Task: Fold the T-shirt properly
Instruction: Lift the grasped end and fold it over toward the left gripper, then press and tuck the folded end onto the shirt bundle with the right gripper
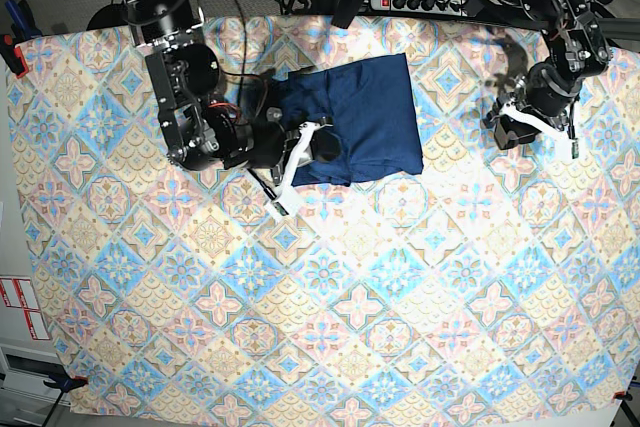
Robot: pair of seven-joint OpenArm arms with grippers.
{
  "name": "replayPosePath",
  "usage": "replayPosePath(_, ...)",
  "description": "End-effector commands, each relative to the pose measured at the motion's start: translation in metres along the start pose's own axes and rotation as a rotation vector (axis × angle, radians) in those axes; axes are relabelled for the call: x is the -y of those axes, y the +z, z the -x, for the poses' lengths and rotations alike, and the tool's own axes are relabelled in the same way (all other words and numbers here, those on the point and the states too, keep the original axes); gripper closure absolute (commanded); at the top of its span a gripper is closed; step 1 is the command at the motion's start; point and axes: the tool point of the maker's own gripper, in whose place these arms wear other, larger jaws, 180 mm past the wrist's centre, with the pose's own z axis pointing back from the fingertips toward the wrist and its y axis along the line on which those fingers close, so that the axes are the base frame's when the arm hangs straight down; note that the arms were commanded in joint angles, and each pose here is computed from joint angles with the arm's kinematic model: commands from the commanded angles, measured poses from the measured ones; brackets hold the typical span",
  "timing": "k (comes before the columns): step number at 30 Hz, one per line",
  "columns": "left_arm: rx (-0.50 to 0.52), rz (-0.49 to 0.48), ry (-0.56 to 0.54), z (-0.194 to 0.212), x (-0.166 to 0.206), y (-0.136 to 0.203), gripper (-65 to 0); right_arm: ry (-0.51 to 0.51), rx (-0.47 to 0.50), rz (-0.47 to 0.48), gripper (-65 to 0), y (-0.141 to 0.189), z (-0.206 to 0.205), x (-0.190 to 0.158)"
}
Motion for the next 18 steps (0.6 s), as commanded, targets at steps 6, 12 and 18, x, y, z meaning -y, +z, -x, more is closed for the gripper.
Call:
replayPosePath(6,0.036,0.003,-0.022,-0.012,0.001,0.004,-22.2,0.269,-0.004,-0.131,-2.2,-0.007,-0.024,-0.061)
replayPosePath(12,0.031,0.002,-0.022,-0.010,0.000,0.004,-22.2,0.499,-0.074,-0.213,-2.3,-0.020,-0.026,-0.099)
replayPosePath(18,0.029,0.003,-0.018,-0.009,0.001,0.003,-22.2,0.537,-0.150,-0.215,-2.3,-0.040,-0.020,-0.094)
